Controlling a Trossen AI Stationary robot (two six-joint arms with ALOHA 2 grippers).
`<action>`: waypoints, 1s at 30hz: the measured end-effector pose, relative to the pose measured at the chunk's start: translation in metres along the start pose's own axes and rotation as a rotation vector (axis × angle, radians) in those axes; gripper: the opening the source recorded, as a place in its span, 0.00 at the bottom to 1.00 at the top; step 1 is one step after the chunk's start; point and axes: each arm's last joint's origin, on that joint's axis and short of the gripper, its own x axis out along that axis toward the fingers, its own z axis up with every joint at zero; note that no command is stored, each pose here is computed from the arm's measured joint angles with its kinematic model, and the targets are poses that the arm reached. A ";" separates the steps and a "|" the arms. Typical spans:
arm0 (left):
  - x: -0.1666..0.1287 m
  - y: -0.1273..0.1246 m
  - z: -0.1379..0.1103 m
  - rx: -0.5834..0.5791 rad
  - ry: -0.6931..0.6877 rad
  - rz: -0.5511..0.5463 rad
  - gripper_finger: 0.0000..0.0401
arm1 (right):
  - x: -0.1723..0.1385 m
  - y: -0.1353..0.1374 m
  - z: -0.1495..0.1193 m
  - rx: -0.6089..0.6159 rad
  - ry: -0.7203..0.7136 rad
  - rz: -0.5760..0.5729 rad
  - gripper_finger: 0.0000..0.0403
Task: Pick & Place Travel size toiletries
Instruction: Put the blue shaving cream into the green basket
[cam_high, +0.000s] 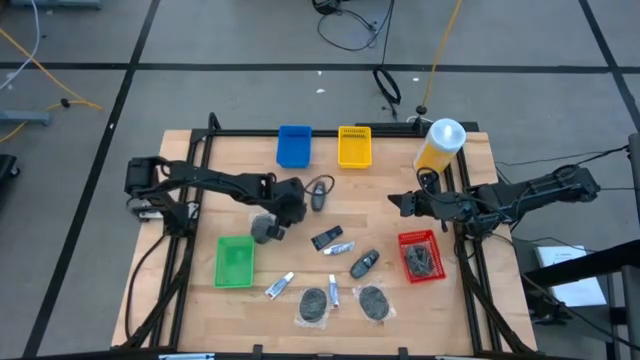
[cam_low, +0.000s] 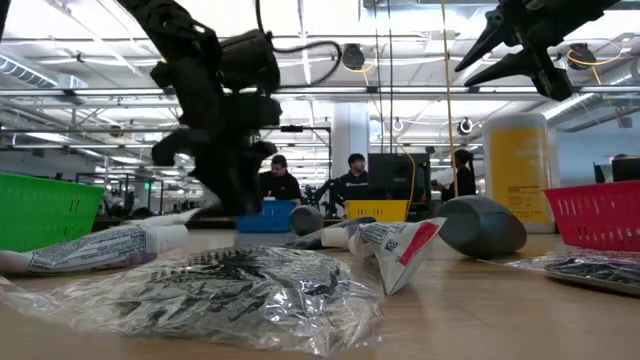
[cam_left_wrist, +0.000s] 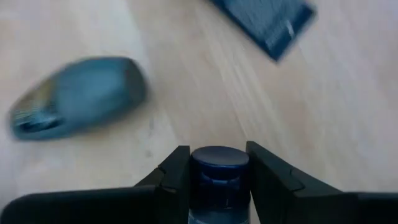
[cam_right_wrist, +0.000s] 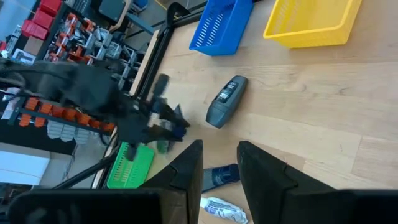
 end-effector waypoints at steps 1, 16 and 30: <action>-0.005 0.000 0.002 -0.042 -0.017 0.006 0.31 | 0.000 0.000 0.001 -0.004 -0.004 -0.002 0.23; -0.103 -0.023 -0.008 -0.922 -0.074 -0.017 0.28 | 0.007 0.005 0.016 -0.040 -0.094 0.040 0.23; -0.135 -0.085 -0.029 -1.485 0.200 0.095 0.28 | 0.016 0.004 0.022 -0.076 -0.136 0.002 0.23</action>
